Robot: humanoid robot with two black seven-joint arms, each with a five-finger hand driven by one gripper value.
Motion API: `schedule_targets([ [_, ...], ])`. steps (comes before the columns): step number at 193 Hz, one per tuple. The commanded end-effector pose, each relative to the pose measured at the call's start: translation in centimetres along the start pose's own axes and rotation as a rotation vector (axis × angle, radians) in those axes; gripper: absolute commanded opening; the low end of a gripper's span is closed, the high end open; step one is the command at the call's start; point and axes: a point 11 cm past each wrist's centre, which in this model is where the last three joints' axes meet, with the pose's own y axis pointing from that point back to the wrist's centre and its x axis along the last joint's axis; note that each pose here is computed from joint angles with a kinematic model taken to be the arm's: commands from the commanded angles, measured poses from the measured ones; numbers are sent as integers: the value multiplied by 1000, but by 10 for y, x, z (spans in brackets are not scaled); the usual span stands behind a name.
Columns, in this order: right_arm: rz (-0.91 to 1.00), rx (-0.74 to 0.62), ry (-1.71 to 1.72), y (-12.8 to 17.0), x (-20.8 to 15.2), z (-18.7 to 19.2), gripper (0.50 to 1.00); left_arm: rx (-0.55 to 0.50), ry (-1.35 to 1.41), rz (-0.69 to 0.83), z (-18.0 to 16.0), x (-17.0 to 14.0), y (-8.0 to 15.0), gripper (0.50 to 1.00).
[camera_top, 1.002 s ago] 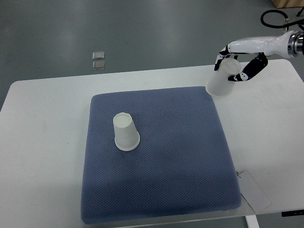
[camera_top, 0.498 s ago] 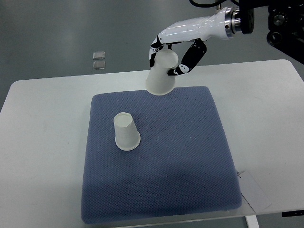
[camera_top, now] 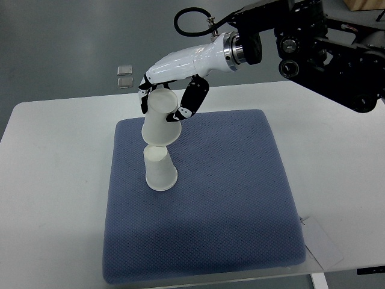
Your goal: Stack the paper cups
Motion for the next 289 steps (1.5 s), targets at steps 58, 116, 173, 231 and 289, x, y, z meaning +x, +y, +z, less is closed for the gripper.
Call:
schedule_targets([
  [58, -52, 38, 1, -28, -15, -18, 535, 0, 0, 0, 0, 0, 0, 1000],
  [116, -87, -3, -1, -36, -25, -10, 539, 0, 0, 0, 0, 0, 0, 1000],
  [173, -90, -13, -10, -38, -28, -7, 615, 0, 0, 0, 0, 0, 0, 1000],
  [231, -93, -13, -40, -42, -34, -5, 895, 0, 0, 0, 0, 0, 0, 1000],
  [289, -68, -40, -78, -29, -35, 11, 895, 0, 0, 0, 0, 0, 0, 1000],
])
